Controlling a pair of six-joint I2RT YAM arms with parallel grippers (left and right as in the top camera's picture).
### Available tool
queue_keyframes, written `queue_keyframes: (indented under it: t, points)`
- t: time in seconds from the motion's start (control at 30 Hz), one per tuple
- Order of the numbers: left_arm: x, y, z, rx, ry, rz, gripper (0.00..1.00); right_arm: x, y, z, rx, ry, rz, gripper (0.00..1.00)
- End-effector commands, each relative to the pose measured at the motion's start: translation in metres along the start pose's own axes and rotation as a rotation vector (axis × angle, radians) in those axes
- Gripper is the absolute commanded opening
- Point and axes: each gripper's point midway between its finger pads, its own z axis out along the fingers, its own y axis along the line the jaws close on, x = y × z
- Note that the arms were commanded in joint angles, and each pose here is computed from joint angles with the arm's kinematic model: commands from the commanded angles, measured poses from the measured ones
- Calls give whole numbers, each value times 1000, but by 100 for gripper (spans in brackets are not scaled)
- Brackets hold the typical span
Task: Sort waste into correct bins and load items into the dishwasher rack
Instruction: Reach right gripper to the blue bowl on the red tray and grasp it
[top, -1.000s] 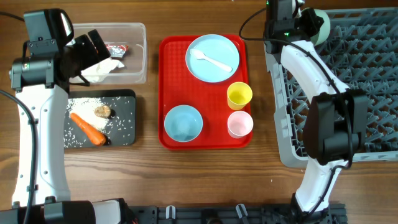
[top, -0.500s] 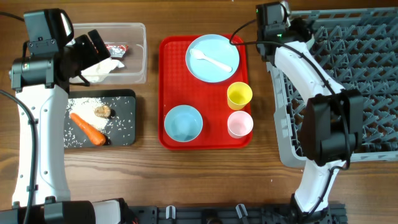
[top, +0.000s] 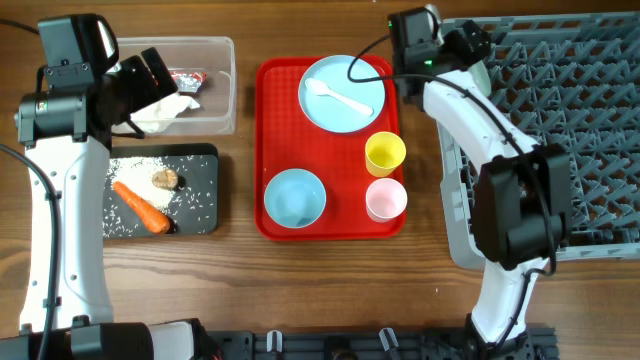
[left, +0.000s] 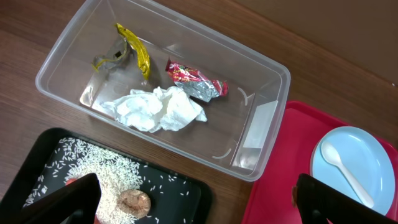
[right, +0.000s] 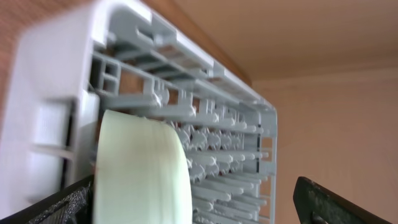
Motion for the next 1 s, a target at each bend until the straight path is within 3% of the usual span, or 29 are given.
queue_keyframes:
  t: [0.0, 0.23, 0.4, 0.53, 0.6, 0.63, 0.97]
  points:
    - [-1, 1, 1, -1, 1, -19, 100, -31, -4, -26, 9, -95, 65, 100]
    - [-1, 1, 1, -1, 1, -19, 100, -57, -5, -92, -46, -228, 219, 100]
    - [-1, 1, 1, -1, 1, -19, 100, -29, 98, -177, -652, -222, 83, 100]
    - [-1, 1, 1, -1, 1, -19, 100, -23, 109, -250, -976, -306, 52, 100]
    - [-1, 1, 1, -1, 1, -19, 100, -22, 111, -314, -1307, -404, 39, 100]
    - [-1, 1, 1, -1, 1, -19, 100, -15, 114, -338, -1443, -415, 18, 93]
    - [-1, 1, 1, -1, 1, -19, 100, 64, 209, -284, -1457, 97, 53, 71]
